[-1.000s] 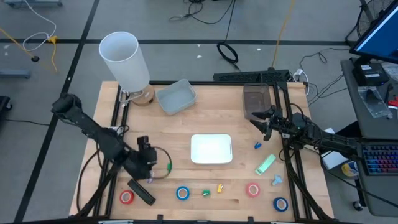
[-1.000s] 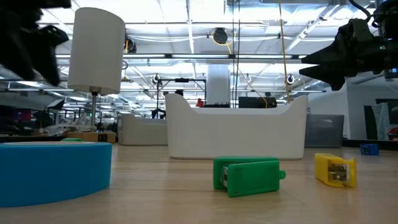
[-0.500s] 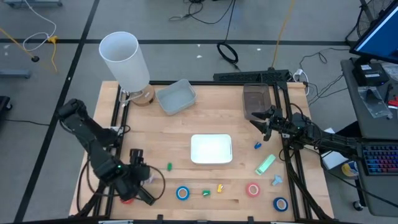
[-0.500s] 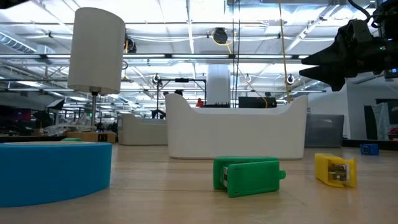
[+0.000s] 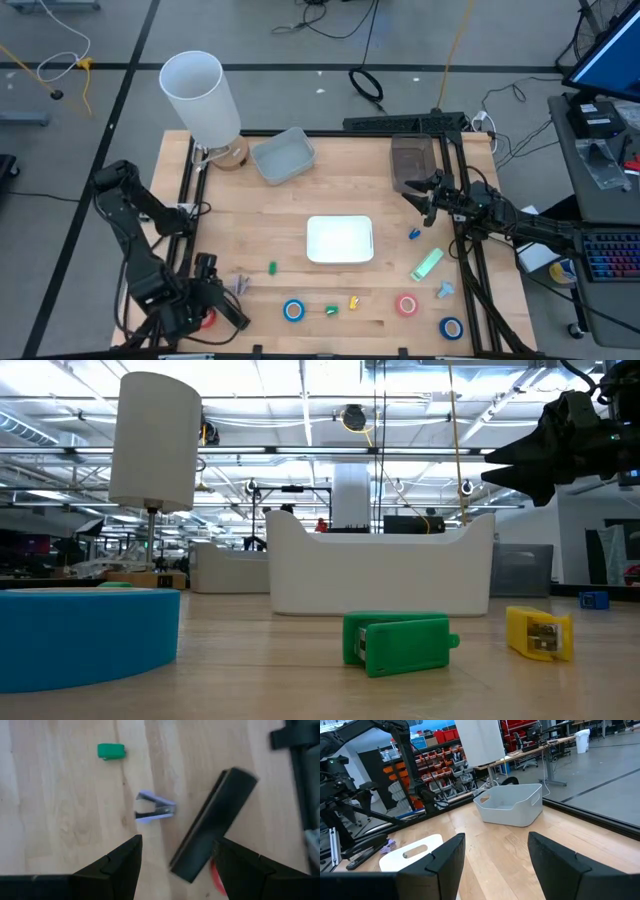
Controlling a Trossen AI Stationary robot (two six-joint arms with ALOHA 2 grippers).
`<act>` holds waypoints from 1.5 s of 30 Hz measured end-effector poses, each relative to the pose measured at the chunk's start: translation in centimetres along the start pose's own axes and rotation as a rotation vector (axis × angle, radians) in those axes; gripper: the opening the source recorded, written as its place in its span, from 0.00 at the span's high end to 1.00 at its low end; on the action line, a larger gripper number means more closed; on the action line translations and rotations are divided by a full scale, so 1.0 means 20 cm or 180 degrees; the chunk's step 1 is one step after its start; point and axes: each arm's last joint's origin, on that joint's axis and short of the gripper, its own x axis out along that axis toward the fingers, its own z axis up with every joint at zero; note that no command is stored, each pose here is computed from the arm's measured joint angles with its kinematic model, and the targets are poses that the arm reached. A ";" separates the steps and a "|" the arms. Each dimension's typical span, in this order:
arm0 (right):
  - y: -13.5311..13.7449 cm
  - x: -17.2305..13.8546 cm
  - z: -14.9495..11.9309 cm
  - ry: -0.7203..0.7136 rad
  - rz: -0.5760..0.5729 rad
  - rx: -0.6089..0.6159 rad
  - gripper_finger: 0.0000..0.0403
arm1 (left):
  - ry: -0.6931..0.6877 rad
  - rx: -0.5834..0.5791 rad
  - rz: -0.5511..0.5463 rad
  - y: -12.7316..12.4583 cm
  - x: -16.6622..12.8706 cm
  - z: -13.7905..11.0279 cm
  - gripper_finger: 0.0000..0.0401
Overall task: Pick and place Stapler, Stapler remover, tape
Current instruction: Put the black stapler into the black bin
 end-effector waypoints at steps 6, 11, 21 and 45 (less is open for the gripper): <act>0.00 0.00 0.00 0.0000 0.0000 0.0001 0.48 | -0.0281 0.0176 -0.0084 -0.04 -0.01 0.01 0.40; 0.00 0.00 0.00 0.0001 0.0000 0.0000 0.48 | -0.0417 0.0652 -0.0284 -0.09 -0.02 0.00 0.40; 0.00 0.00 0.00 0.0002 0.0000 0.0001 0.48 | -0.0562 0.1157 -0.0386 -0.13 0.03 -0.04 0.40; 0.00 0.00 0.00 0.0006 -0.0002 0.0000 0.48 | -0.0310 0.1028 -0.0545 -0.08 0.29 -0.13 0.40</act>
